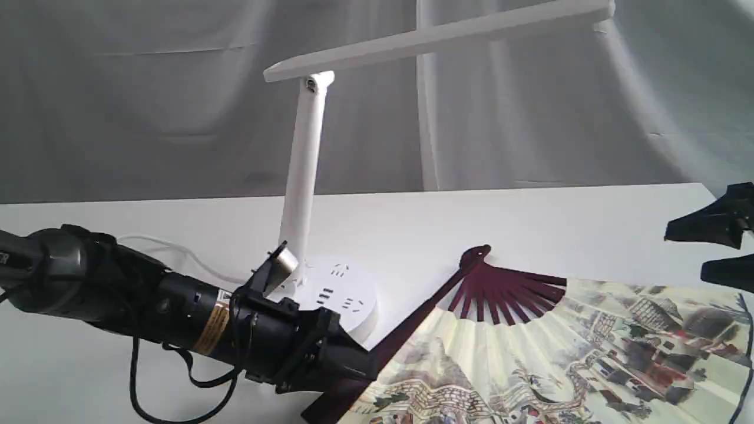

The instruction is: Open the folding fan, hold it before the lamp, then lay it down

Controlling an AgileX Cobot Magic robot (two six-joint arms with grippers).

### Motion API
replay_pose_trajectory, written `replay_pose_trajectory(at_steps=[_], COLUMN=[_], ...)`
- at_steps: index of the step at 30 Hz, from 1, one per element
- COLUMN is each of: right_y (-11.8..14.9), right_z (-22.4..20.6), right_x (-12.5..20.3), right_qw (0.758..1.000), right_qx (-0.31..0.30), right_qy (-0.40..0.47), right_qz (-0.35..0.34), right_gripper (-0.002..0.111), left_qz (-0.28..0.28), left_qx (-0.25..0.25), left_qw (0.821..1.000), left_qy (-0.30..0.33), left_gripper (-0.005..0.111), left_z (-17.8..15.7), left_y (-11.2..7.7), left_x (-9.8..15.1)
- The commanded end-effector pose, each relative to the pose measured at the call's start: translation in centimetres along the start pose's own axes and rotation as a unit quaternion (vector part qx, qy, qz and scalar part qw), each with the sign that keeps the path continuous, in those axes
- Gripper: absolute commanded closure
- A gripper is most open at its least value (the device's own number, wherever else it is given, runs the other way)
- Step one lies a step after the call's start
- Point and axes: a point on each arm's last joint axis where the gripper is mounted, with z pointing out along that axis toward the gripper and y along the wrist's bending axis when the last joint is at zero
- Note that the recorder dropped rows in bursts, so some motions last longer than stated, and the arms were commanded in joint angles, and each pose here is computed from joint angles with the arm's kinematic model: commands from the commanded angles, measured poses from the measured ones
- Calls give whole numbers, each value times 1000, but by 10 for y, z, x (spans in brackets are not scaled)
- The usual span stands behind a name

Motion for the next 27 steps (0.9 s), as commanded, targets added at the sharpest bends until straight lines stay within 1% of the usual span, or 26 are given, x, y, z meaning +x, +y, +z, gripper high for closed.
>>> replay_pose_trajectory(at_steps=[1,3,8,10,13,15,16,20,23,27], right_y=[8,11,20,20,20,20,20,21,22,30], right_z=[1,5,14,16,16,16,16,16,16,8], right_x=[1,2,6,8,11,12,12,12,13,8], right_qw=[1000,1000,999,998,997,997,997,997,997,997], right_qx=[-9,-10,-17,-15,-11,-10,-9,-13,-18,-7], right_qy=[13,21,38,45,64,67,67,69,74,58], right_qz=[-12,-18,-29,-33,-44,-41,-37,-33,-34,-49], right_gripper=[38,38,38,38,38,38,39,43,45,46], left_qz=[-4,2,25,31,40,44,48,63,69,78], left_qx=[-7,-17,-19,-26,-29,-26,-23,3,16,24], left_qw=[1000,1000,998,998,997,996,996,996,996,994], left_qy=[-13,-25,-47,-57,-64,-68,-68,-63,-59,-66], left_gripper=[50,50,50,50,55,59,64,78,87,106], left_z=[-7,-11,-24,-27,-31,-34,-36,-43,-46,-57], left_y=[-6,-10,-27,-30,-35,-39,-42,-56,-63,-63], left_x=[-6,-9,-16,-18,-20,-21,-21,-20,-20,-21])
